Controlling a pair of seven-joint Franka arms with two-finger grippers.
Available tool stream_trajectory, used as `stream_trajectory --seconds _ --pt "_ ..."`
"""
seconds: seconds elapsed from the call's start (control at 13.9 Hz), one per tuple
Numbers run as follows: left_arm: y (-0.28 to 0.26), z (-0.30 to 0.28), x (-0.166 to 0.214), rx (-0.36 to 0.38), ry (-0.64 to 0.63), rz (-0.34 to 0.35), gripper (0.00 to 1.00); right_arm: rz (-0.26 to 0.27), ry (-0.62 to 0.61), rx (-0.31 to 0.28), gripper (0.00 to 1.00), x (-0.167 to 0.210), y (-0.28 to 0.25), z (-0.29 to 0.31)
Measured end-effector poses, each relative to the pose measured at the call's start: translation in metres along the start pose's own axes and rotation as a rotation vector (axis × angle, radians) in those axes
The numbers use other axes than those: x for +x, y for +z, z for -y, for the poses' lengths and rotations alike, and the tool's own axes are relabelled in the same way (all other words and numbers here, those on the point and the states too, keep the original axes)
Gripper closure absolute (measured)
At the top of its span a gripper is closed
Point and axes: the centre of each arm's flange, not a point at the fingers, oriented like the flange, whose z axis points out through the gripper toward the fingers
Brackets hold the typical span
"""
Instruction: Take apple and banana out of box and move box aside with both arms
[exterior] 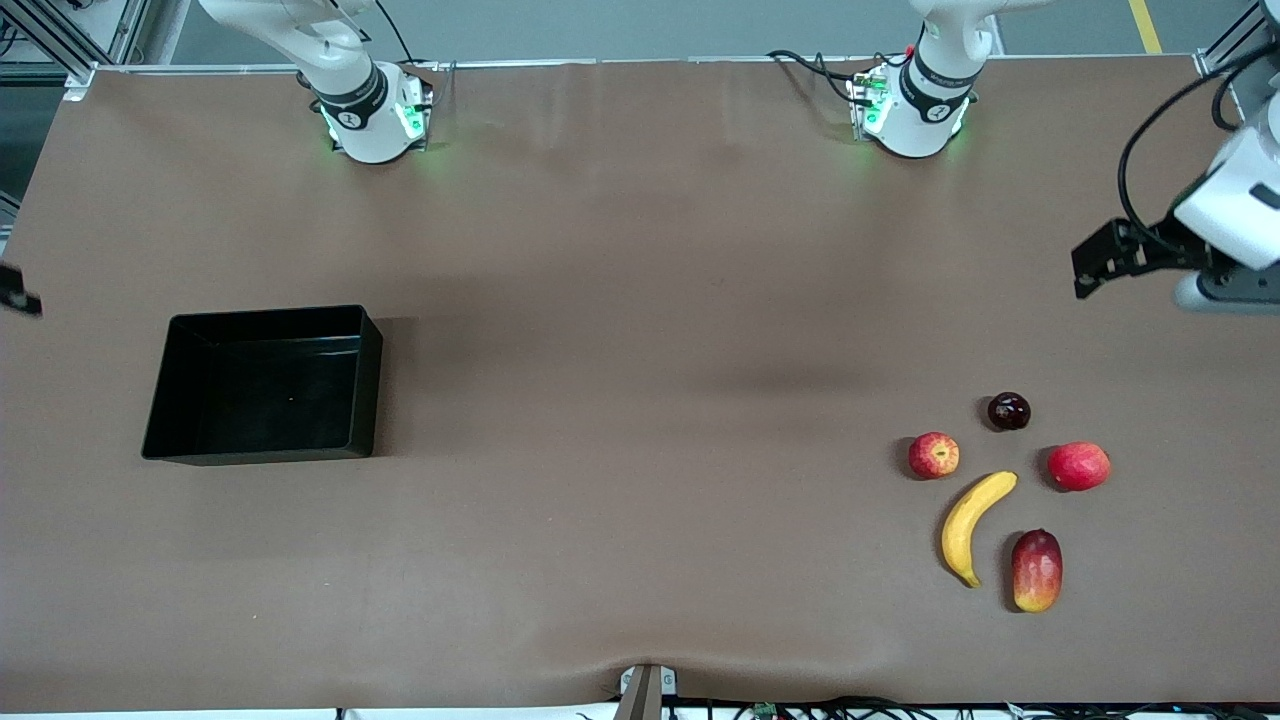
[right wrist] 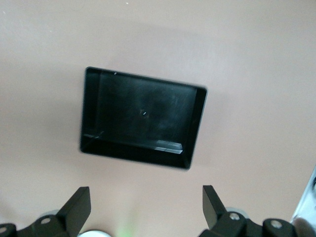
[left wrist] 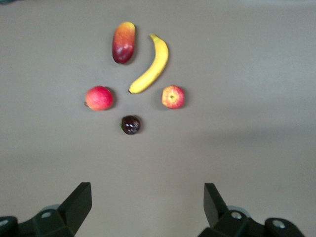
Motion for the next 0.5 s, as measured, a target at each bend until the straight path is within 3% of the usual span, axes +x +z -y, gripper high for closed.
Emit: stream_trajectory --seconds 0.14,0.36,0.5 --pt "-0.003 0.003 -0.019 -0.013 -0.014 0.007 0.0 0.014 0.172 0.039 0.0 -0.027 -0.025 0.021" --pt "-0.009 -0.002 -0.041 -0.011 -0.006 0.006 0.0 0.021 0.332 0.066 0.0 -0.041 -0.037 0.063" --pt "-0.011 -0.011 -0.048 -0.009 0.01 0.006 0.0 0.037 0.366 0.032 0.0 -0.041 -0.03 0.085"
